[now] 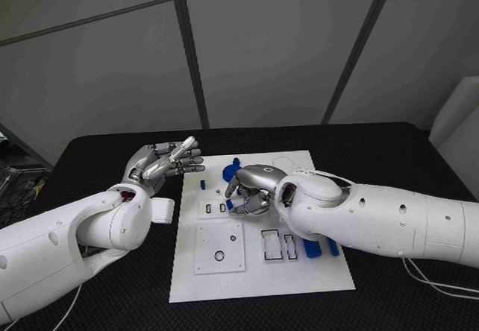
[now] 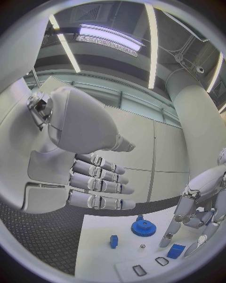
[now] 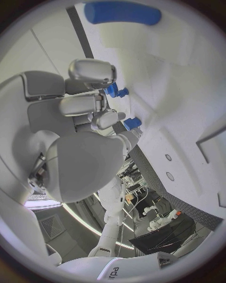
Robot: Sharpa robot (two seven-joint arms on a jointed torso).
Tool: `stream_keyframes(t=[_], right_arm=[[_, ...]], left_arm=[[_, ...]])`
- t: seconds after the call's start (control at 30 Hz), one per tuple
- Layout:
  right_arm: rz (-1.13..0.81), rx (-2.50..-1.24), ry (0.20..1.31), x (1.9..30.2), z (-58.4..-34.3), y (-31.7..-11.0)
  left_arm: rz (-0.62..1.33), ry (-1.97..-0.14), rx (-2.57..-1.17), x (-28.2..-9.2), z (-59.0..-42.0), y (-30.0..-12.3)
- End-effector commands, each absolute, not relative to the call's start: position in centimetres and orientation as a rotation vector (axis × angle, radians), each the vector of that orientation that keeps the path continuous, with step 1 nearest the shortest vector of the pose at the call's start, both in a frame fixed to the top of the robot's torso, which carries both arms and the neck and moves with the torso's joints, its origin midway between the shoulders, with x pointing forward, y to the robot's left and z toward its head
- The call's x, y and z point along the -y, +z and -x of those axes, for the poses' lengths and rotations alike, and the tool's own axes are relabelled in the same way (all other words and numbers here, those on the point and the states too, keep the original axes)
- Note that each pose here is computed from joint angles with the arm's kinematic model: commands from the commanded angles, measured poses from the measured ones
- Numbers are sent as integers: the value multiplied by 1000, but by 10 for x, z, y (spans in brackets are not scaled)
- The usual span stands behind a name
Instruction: Assemble the parts on the task board
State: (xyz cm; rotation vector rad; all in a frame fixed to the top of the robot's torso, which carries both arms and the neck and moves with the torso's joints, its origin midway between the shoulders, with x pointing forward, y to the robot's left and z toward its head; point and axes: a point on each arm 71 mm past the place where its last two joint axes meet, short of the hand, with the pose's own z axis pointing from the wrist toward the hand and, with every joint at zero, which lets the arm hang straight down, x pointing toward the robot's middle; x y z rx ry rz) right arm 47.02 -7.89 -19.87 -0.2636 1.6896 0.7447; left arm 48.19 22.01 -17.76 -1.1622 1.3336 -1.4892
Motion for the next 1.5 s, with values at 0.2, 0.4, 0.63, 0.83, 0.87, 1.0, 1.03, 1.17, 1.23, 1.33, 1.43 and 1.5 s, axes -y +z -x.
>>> stream_keyframes(t=[0.2,0.4,0.63,0.83,0.87,1.0,1.03,1.17,1.23,1.33,1.43,1.5], right_arm=[[276,-1556,951,88,-456,-183],[233,-1526,1076,109,-450,-163],[33,-1504,1159,147,-462,-127],[-101,-1465,1173,181,-480,-106],[-123,-1459,1175,186,-482,-105],[-291,-1422,1177,210,-494,-101],[-334,-1412,1177,216,-497,-101],[-458,-1384,1174,234,-507,-101],[-482,-1381,1174,238,-510,-102],[-500,-1382,1177,241,-513,-103],[-501,-1385,1178,240,-517,-105],[-496,-1389,1177,239,-518,-105]], left_arm=[[1157,-1490,-1336,-221,-484,-177],[1127,-1480,-1372,-225,-486,-179],[1016,-1383,-1530,-227,-485,-185],[899,-1249,-1782,-222,-480,-192],[880,-1224,-1818,-221,-479,-193],[789,-1080,-1977,-219,-478,-195],[764,-1044,-2007,-218,-478,-195],[645,-897,-2114,-213,-478,-194],[585,-836,-2149,-210,-478,-193],[499,-753,-2184,-203,-481,-192],[404,-676,-2196,-196,-484,-190],[361,-642,-2198,-191,-487,-189]])
